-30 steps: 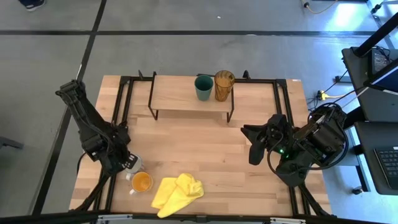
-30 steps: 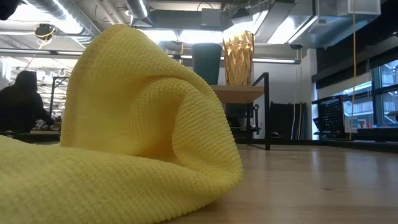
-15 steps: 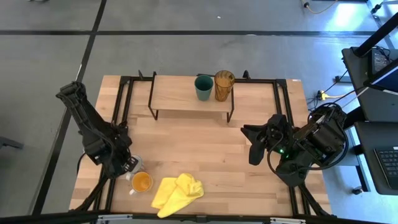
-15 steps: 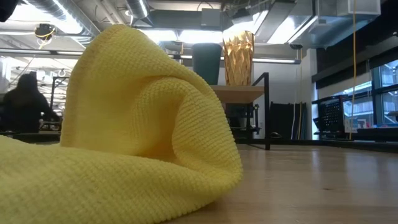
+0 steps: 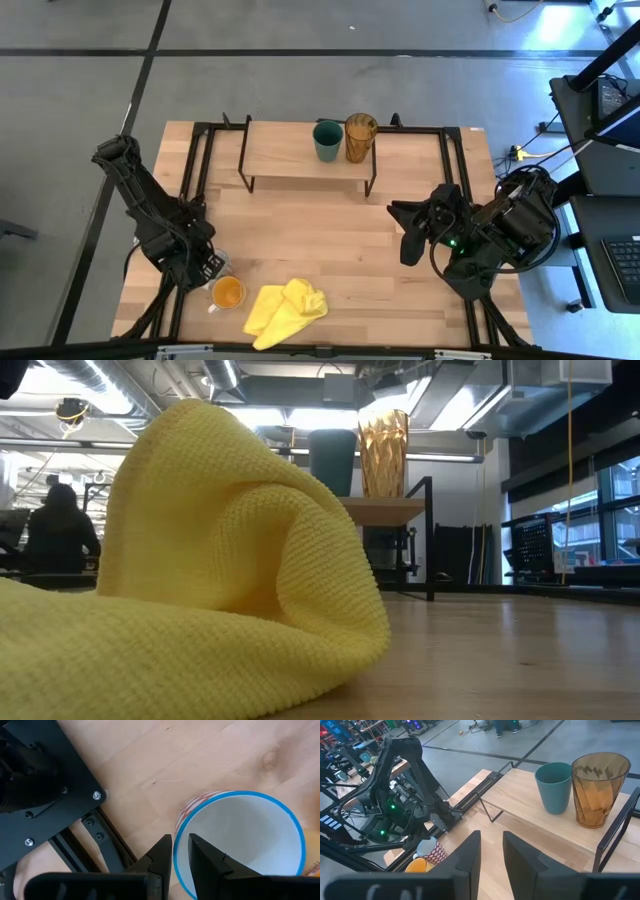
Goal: Stack small to large cups/mugs on shelf
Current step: Put the red patterned mug on the shelf
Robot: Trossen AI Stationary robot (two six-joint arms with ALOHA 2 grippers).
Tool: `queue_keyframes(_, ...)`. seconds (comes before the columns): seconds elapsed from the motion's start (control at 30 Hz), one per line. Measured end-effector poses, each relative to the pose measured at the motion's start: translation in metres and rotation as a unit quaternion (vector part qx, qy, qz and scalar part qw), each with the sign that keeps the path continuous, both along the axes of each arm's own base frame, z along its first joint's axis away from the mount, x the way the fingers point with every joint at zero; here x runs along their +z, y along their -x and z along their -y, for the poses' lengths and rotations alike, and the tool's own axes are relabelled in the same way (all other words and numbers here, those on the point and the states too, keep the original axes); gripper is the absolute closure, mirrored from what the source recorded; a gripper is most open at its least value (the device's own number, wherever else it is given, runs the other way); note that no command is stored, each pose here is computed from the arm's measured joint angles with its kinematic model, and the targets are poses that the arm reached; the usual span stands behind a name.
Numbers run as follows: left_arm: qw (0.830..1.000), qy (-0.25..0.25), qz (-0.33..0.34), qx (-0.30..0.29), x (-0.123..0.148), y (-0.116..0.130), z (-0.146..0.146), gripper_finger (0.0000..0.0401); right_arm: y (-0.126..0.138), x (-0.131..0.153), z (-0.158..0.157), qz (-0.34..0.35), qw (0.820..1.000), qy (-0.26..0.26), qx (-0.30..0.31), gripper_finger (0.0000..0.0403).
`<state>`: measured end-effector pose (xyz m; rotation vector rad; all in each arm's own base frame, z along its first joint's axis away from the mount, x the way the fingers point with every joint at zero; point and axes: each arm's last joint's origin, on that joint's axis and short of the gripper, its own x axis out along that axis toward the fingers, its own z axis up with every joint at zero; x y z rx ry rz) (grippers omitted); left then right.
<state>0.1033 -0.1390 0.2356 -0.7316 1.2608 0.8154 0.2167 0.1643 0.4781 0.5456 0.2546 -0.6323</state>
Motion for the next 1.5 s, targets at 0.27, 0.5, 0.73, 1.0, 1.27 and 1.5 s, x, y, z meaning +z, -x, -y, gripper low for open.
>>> queue_keyframes(0.27,1.000,-0.011,0.005,-0.001,-0.002,-0.002,0.002,0.0342,0.000,0.000,0.000,0.001,1.000,-0.001,0.000,0.0320)
queue_keyframes(0.5,1.000,-0.023,0.010,-0.006,-0.006,-0.005,0.005,0.0342,0.000,0.000,0.000,0.001,1.000,-0.001,0.000,0.0320)
queue_keyframes(0.73,1.000,-0.009,-0.006,-0.026,-0.010,-0.007,0.010,0.0342,0.000,0.000,0.000,0.001,1.000,-0.001,0.000,0.0320)
queue_keyframes(1.0,1.000,-0.005,-0.005,-0.026,-0.010,-0.007,0.011,0.0352,0.000,0.000,0.000,0.001,1.000,-0.001,0.000,0.0320)
queue_keyframes(1.27,0.999,-0.028,-0.019,-0.026,-0.009,-0.004,0.006,0.0391,0.000,0.000,0.000,0.001,1.000,-0.002,0.001,0.0320)
queue_keyframes(1.5,0.998,-0.045,-0.031,-0.026,-0.008,-0.002,0.003,0.0385,0.001,0.000,-0.002,0.001,1.000,-0.002,0.004,0.0320)
